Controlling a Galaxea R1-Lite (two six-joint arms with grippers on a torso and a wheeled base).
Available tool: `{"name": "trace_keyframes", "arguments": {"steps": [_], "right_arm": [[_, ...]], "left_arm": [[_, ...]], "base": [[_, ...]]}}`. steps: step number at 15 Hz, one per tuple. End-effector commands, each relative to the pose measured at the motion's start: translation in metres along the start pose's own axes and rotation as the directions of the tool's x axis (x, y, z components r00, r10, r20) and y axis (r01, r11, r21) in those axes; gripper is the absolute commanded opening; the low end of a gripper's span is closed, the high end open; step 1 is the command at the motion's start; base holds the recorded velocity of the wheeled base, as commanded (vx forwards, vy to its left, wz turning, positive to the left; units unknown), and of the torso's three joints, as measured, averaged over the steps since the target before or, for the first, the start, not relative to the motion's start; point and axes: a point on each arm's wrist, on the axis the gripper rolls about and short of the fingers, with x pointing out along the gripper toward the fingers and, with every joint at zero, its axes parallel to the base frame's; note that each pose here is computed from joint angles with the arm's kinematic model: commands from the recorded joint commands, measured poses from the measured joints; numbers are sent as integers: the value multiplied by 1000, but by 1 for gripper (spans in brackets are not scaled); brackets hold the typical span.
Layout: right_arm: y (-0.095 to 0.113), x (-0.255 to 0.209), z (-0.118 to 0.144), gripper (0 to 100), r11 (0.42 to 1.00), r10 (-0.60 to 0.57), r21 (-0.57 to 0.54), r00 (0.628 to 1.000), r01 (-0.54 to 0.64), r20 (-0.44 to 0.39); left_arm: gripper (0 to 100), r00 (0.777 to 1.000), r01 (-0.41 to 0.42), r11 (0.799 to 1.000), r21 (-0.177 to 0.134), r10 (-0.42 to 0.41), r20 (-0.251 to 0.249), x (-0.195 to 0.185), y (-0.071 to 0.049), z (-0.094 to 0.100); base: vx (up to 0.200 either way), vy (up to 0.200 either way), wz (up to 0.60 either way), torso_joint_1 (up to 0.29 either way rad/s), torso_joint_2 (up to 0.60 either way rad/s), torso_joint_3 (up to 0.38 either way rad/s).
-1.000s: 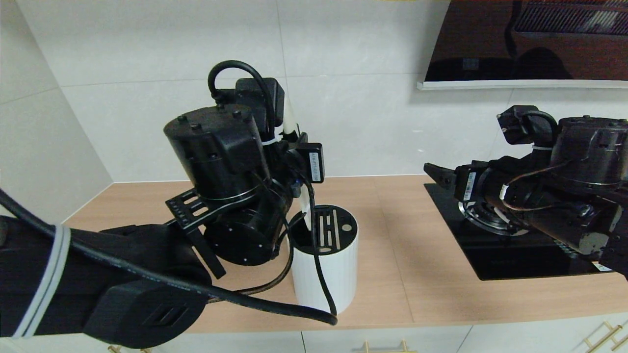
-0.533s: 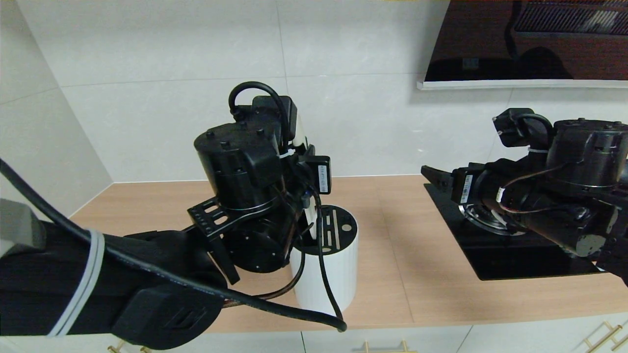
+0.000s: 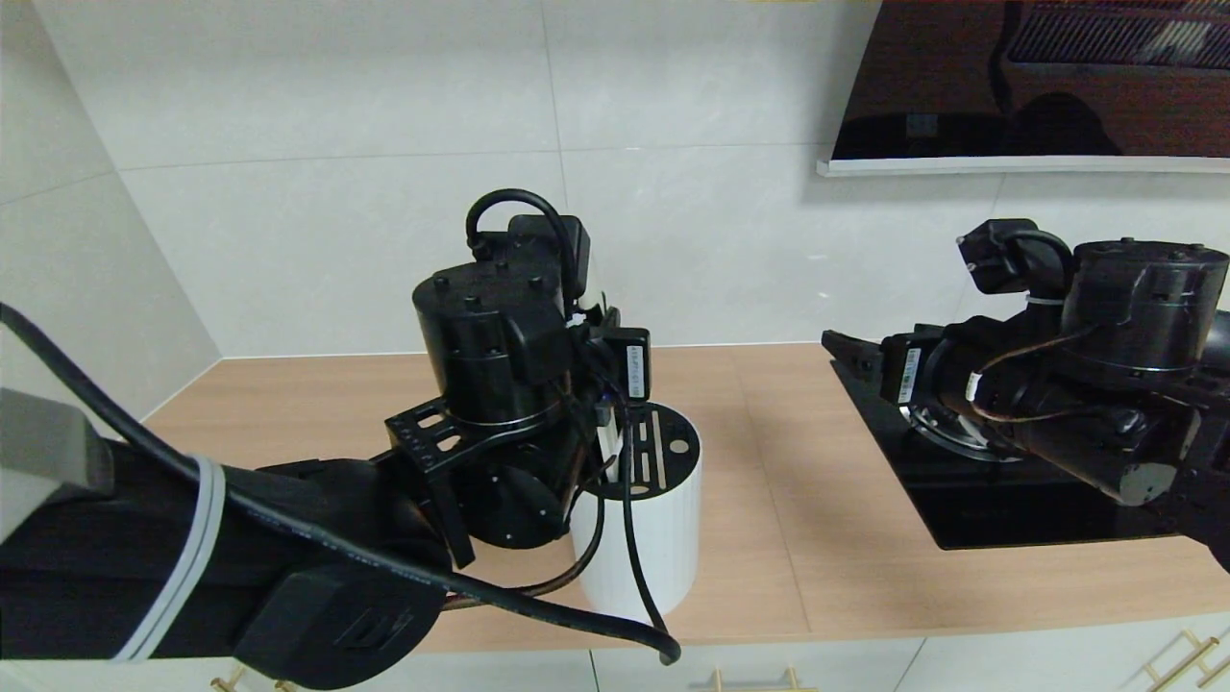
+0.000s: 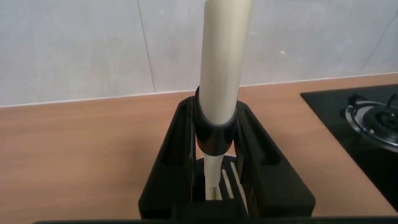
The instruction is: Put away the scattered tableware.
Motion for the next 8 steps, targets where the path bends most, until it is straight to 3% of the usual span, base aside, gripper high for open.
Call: {"name": "trace_keyframes", "arguments": {"steps": [1, 6, 8], "right_arm": [[0, 2, -3, 100, 1000, -1, -4, 1000, 1, -9], [0, 2, -2, 100, 1000, 0, -3, 1000, 0, -8], [0, 2, -2, 100, 1000, -2, -3, 1000, 2, -8]], "left_arm": [[0, 1000, -1, 1000, -7, 1, -16, 0, 0, -2], [0, 998, -7, 1000, -12, 7, -67, 7, -5, -22], [0, 996, -8, 1000, 3, 9, -87, 9, -6, -30]], "base": [[0, 0, 0, 0, 0, 0], [0, 0, 0, 0, 0, 0], [0, 0, 0, 0, 0, 0]]}}
